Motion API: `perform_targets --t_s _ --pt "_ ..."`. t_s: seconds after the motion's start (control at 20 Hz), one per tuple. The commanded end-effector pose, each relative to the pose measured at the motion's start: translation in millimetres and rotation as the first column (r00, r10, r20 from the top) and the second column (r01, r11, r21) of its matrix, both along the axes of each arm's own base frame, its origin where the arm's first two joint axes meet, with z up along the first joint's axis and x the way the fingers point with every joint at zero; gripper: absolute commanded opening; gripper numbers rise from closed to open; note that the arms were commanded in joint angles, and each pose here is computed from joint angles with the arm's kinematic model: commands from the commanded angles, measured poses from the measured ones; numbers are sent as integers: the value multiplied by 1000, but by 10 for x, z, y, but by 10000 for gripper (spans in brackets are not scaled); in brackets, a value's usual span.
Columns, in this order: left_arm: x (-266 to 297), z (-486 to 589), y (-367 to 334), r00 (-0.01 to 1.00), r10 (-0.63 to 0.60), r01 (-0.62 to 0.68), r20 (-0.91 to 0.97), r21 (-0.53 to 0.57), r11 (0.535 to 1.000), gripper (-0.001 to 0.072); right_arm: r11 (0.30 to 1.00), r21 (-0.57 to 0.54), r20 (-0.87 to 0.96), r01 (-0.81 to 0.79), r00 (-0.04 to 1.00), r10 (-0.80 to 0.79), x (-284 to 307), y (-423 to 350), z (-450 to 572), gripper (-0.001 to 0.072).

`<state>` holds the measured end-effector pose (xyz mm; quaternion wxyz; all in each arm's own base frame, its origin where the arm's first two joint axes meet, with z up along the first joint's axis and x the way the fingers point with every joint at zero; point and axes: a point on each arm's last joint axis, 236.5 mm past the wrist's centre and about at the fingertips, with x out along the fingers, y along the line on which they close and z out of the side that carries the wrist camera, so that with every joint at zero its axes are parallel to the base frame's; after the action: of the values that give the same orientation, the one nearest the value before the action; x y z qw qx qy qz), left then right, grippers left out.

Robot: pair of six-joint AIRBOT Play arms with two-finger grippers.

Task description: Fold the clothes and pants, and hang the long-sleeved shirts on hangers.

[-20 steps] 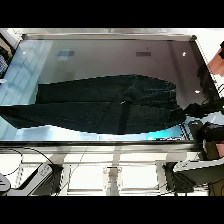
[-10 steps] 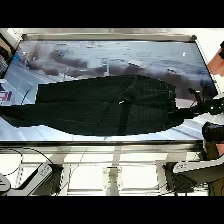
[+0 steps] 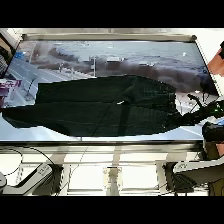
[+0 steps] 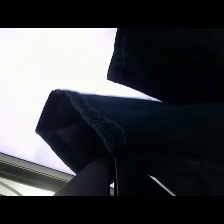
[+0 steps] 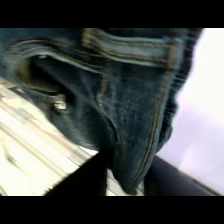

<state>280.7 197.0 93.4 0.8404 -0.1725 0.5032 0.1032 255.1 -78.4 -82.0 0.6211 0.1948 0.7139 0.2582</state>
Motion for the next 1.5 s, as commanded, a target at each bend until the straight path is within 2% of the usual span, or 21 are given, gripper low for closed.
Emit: perform_targets --t_s 0.0,0.2,0.4,0.5,0.65,0.75,0.85,1.0,1.05,1.15,1.25,1.35,1.45 --pt "2 -78 3 1000 -1 0 -16 -17 1000 28 997 73 2 24 1000 -24 35 135 115 42" --pt "30 -53 36 1000 6 -6 0 -3 1000 28 998 64 19 -6 1000 5 29 77 349 37" --pt "157 148 83 993 39 -40 107 12 999 28 997 -11 198 78 977 -75 357 -254 930 36" --pt "279 518 160 956 96 -102 278 7 995 27 988 -13 346 156 927 -142 528 -423 1368 35" --pt "269 1363 339 810 156 -217 566 43 975 27 965 50 570 259 786 -241 682 -595 2141 35" --pt "93 1754 447 739 167 -310 653 109 945 28 949 104 661 297 693 -289 729 -645 2564 35" --pt "11 1948 407 709 158 -342 688 138 929 28 936 116 684 332 657 -318 732 -679 2765 35" --pt "30 1920 253 735 132 -307 666 153 939 27 909 116 647 400 664 -374 720 -725 2781 35" --pt "-14 1799 267 761 170 -323 626 138 936 27 892 91 610 443 683 -402 683 -792 2693 35" --pt "-254 1452 434 800 340 -444 495 107 890 27 832 -18 528 555 712 -463 551 -1036 2451 35" --pt "-385 1276 523 824 391 -488 410 163 858 27 789 -102 462 605 731 -501 409 -1186 2283 34" --pt "-247 1114 404 876 336 -415 347 187 890 26 776 -114 429 620 736 -524 392 -1218 2205 34" --pt "-29 778 187 935 266 -305 235 148 941 26 785 -160 371 599 773 -514 357 -1193 2059 33"
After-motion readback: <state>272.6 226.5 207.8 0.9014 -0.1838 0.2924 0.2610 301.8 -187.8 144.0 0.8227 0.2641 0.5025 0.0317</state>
